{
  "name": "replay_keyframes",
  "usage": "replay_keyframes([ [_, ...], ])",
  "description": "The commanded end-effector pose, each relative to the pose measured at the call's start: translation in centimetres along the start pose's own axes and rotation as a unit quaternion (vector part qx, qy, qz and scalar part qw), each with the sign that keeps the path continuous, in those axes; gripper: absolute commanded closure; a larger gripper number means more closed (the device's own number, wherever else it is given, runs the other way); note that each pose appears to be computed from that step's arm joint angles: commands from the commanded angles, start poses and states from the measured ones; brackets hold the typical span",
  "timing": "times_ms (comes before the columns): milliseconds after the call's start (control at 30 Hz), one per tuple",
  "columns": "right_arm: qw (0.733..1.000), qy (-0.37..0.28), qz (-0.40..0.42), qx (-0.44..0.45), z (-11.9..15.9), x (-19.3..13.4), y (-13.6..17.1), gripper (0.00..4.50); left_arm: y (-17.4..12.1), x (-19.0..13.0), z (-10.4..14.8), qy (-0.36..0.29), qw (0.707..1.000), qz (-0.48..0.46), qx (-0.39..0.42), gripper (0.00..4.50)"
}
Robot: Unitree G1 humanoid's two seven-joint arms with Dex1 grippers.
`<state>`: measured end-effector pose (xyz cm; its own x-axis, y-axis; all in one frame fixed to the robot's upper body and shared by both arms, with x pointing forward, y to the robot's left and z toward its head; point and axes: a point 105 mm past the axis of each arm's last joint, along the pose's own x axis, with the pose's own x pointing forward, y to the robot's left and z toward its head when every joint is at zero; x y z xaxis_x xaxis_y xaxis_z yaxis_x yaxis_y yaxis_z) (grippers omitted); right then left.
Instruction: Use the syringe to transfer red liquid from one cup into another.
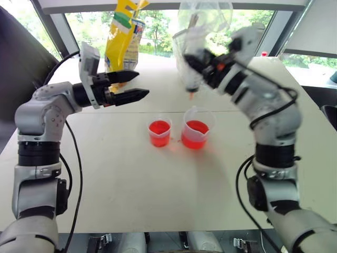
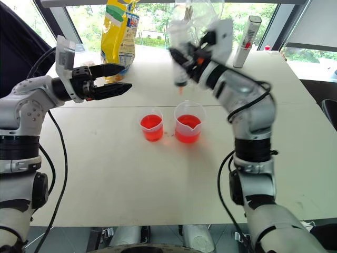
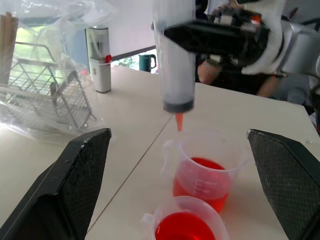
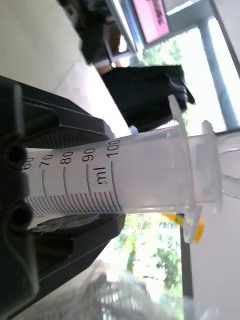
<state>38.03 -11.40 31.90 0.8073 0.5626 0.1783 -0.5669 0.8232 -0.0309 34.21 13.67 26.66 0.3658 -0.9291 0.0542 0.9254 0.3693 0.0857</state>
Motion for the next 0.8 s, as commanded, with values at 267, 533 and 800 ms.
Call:
replay_keyframes([
  [267,0.94,0.321,-0.099,0.061,-7.5,-5.6,-5.9,3.1,-1.6,0.9,-0.7,0.003,0.999,-0.033,0.023,0.03],
  [533,0.872,0.445,-0.129,0.157,-14.8,-8.9,-7.0,3.1,-2.3,1.1,-0.9,0.003,0.999,-0.031,0.025,0.03],
  [800,0.852,0.479,-0.146,0.152,-17.6,-10.1,-8.0,2.08,-2.9,1.1,-1.0,0.008,0.999,-0.033,0.026,0.0],
])
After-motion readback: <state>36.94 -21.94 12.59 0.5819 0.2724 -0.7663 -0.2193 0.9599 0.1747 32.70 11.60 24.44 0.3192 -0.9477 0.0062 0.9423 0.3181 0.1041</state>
